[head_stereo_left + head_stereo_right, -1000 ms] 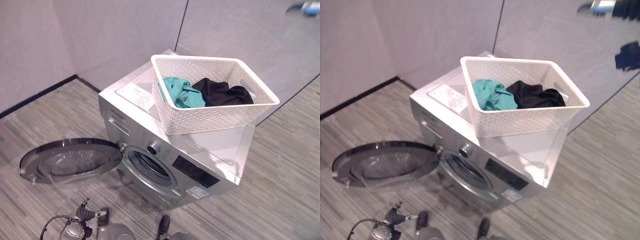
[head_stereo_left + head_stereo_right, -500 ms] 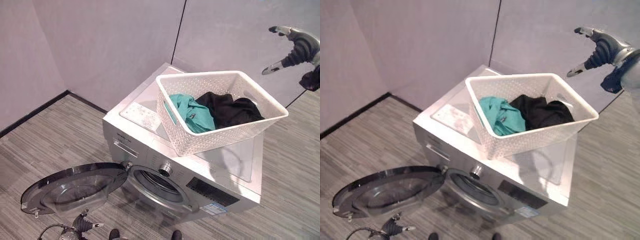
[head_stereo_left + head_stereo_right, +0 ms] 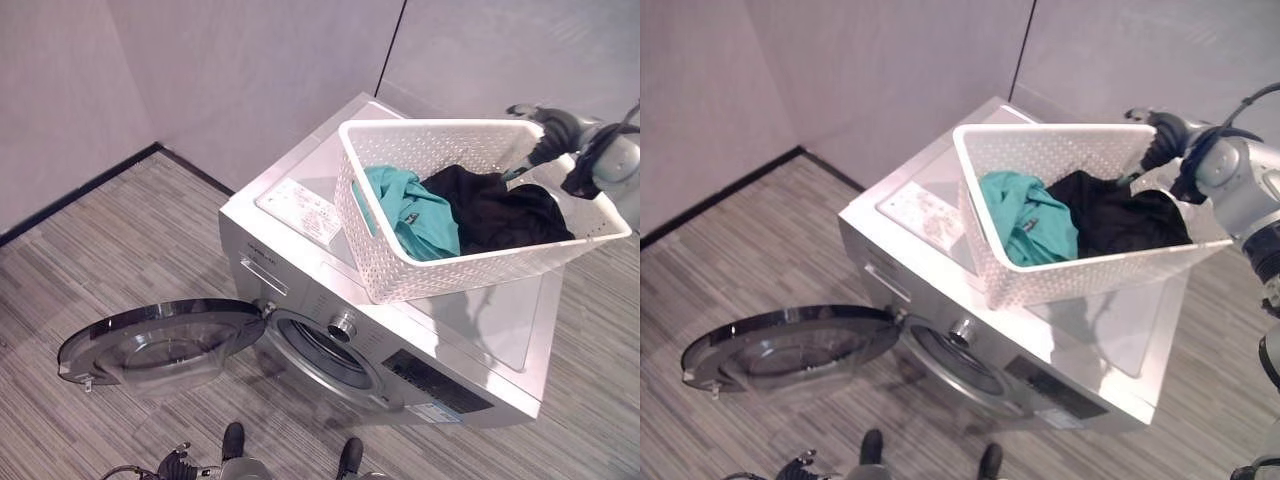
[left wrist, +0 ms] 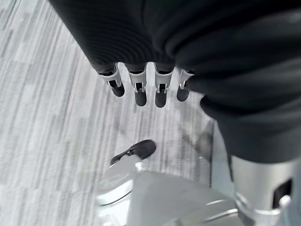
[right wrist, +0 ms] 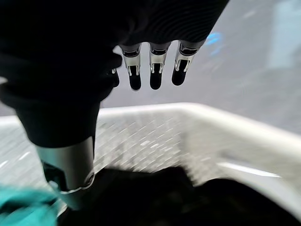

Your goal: Grab the laundry basket,head to the washer,open it,put in the laundry and shut it.

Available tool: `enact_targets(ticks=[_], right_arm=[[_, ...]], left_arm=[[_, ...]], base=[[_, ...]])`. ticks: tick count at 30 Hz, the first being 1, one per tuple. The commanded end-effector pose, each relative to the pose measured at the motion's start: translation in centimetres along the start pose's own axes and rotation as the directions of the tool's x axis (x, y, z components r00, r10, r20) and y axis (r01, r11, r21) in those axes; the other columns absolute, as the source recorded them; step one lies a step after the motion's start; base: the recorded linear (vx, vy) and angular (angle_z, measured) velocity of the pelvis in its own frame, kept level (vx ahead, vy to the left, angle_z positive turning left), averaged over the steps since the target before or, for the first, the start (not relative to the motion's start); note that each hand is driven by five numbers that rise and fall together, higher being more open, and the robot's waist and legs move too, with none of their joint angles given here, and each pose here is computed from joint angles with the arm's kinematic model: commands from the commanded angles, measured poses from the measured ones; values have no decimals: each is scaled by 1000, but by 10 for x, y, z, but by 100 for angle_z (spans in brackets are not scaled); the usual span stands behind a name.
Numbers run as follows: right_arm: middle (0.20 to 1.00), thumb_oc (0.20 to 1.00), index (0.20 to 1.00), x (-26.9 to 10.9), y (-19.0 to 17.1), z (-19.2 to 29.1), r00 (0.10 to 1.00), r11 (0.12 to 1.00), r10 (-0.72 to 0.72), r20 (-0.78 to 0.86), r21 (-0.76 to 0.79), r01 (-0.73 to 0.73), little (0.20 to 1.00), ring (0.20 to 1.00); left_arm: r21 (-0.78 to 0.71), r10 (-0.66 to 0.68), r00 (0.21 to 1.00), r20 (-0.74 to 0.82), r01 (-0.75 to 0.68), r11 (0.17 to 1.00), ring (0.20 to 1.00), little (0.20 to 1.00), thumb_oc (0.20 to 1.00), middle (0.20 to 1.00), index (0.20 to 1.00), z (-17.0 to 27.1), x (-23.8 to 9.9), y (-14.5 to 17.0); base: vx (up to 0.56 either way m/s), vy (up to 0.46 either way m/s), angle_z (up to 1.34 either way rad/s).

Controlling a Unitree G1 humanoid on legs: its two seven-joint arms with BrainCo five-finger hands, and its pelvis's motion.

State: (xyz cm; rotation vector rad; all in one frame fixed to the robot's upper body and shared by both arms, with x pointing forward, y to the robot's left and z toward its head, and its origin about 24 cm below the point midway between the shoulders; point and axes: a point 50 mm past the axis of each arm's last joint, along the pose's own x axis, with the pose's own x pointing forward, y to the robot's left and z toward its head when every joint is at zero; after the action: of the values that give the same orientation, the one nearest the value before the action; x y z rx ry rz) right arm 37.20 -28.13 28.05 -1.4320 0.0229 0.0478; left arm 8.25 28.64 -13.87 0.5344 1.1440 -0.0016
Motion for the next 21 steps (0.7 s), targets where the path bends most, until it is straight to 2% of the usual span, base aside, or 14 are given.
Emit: enact_targets(ticks=[1,9,11,21], right_arm=[[1000,1000,1000,-10,-28,-13,998,998,-38,-54,-51,36,1000,1000],[1000,1000,1000,-15,-14,-36,984,985,75,-163,-142,-98,1000,1000],[1000,1000,1000,-23,-6,-46,970,967,142,-196,-181,-178,1000,1000],[1000,1000,1000,-33,22,-53,937,928,293,-193,-180,-327,1000,1000]], left_arm=[[15,11,998,55,-12,1000,1000,1000,1000,1000,1000,23,7,11],[-15,27,997,76,-26,1000,1000,1000,1000,1000,1000,32,8,17],[-16,17,997,80,-15,1000,1000,1000,1000,1000,1000,34,8,16],[-29,3,993,116,0,1000,1000,1000,1000,1000,1000,44,9,13]], base=[[2,-2,6],[3,-16,10],[24,-27,10],[8,-7,3]])
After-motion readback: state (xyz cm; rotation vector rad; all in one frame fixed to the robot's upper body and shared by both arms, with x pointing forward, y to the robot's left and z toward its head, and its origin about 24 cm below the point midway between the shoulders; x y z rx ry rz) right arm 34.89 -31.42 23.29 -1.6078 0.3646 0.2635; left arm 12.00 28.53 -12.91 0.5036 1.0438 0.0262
